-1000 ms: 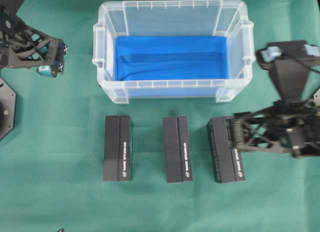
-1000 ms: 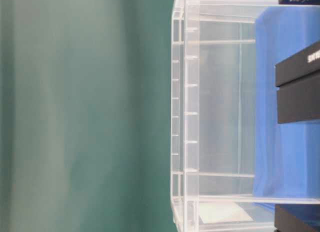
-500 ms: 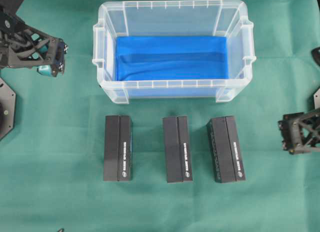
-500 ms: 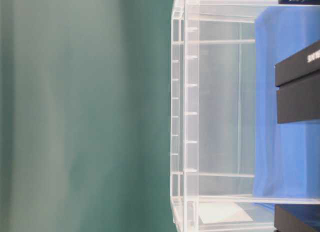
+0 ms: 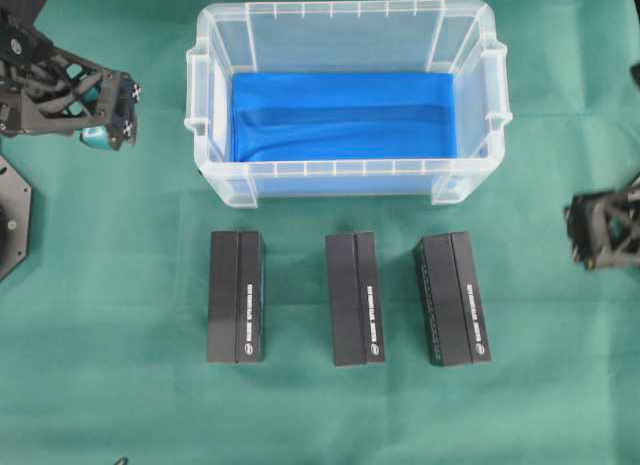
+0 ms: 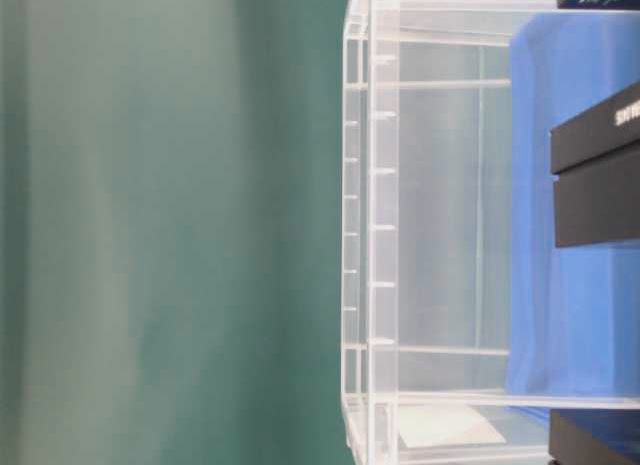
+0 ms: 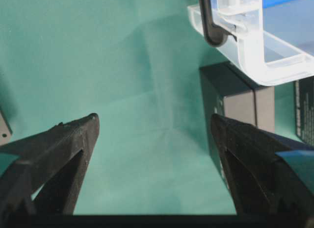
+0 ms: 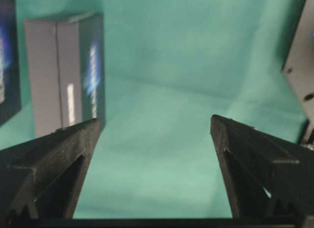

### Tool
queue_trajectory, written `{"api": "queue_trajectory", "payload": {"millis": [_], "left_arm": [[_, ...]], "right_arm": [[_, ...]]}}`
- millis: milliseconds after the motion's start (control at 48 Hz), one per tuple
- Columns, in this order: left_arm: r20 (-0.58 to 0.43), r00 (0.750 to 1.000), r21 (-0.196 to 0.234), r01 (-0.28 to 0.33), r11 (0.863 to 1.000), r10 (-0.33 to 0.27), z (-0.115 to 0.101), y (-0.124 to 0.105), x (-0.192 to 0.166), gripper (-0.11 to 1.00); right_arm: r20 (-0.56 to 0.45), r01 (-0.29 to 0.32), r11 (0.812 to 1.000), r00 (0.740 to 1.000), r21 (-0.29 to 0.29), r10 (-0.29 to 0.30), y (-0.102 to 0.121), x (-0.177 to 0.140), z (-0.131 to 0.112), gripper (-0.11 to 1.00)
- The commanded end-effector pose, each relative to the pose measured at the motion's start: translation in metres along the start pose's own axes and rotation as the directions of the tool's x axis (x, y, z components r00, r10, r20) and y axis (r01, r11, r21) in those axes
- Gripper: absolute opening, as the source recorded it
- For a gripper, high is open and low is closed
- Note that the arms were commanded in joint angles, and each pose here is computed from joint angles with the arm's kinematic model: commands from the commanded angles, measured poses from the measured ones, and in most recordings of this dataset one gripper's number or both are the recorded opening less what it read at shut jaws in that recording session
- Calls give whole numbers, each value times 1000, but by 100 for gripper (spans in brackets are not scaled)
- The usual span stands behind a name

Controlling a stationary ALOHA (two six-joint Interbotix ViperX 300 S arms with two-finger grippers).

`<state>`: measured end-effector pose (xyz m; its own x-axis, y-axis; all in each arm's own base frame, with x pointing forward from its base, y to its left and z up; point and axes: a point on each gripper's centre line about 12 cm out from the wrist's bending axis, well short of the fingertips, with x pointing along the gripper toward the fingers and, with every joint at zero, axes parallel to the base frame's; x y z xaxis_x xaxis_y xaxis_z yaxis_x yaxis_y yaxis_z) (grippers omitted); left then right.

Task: Take out the box from the case.

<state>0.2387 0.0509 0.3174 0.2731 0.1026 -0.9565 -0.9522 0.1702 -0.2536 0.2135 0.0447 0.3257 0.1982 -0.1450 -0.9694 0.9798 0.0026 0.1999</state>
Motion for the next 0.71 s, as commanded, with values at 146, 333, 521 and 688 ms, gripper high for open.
{"api": "queue_trajectory", "payload": {"millis": [146, 333, 521, 688], "left_arm": [[13, 999, -3, 31, 1000, -31, 1, -2, -9, 97], [14, 999, -7, 32, 999, -32, 1, -1, -9, 97], [15, 999, -7, 34, 999, -34, 0, 1, -10, 97], [15, 999, -18, 34, 999, -34, -1, 2, -10, 97]], "right_arm": [[37, -8, 1000, 999, 27, 7, -8, -1, 43, 90], [73, 23, 1000, 997, 13, -24, -12, 5, 80, 89], [99, 33, 999, 994, 22, -35, -17, 9, 113, 90], [107, 36, 999, 993, 30, -40, -21, 11, 127, 90]]}}
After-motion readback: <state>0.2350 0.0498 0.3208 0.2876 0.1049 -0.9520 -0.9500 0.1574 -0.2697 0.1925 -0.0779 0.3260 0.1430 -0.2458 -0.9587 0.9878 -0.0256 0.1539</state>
